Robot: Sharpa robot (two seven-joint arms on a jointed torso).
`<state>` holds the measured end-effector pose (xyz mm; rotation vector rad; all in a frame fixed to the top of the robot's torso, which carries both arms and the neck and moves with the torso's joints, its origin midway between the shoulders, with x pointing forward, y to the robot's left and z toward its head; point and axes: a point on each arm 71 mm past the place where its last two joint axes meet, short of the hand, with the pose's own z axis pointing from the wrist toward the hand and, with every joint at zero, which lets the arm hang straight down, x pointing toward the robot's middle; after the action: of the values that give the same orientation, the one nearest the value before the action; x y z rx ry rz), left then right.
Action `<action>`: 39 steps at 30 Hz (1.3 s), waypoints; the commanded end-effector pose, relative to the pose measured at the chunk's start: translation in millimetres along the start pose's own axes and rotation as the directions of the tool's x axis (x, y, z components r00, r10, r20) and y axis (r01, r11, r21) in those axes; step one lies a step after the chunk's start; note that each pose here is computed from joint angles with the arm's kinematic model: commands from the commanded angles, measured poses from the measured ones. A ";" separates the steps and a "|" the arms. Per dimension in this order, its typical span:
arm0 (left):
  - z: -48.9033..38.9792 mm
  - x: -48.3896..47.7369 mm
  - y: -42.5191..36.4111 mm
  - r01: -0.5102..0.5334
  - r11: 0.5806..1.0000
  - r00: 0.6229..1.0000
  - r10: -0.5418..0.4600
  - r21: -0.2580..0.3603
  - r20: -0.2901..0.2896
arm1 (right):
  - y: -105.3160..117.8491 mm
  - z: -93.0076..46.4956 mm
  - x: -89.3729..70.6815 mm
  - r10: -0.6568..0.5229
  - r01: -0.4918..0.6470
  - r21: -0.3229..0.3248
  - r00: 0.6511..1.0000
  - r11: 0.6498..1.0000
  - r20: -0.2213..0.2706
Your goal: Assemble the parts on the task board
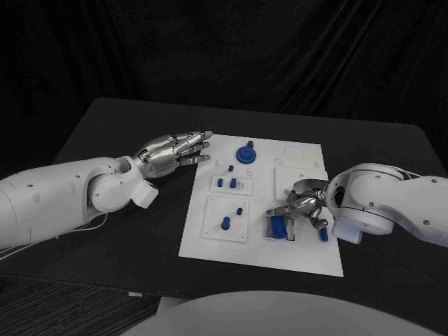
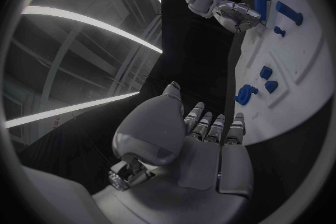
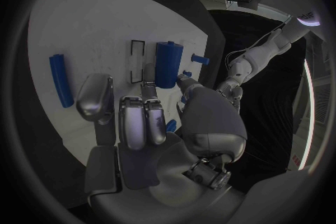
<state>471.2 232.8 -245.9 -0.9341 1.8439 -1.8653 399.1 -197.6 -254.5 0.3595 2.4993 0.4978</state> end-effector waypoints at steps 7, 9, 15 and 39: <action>0.6 1.9 0.4 0.014 1.000 1.000 -0.014 0.005 -0.017 | -4.8 0.6 0.3 0.005 -0.005 0.031 1.000 1.000 0.015; 0.6 2.0 0.6 0.014 1.000 1.000 -0.014 0.004 -0.017 | -5.1 0.4 0.1 0.007 -0.008 0.030 1.000 1.000 0.018; 0.4 2.0 1.1 0.016 1.000 1.000 -0.016 0.001 -0.019 | -6.6 -1.1 -0.7 0.016 -0.017 0.028 0.999 0.999 0.029; -1.3 1.1 3.6 0.019 1.000 1.000 -0.019 -0.002 -0.016 | 7.6 -43.5 -18.1 -0.095 0.158 -0.240 0.963 0.958 0.252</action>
<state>469.8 234.4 -249.6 -0.9439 1.8596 -1.8614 388.9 -213.9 -215.7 0.2759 2.2620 0.6459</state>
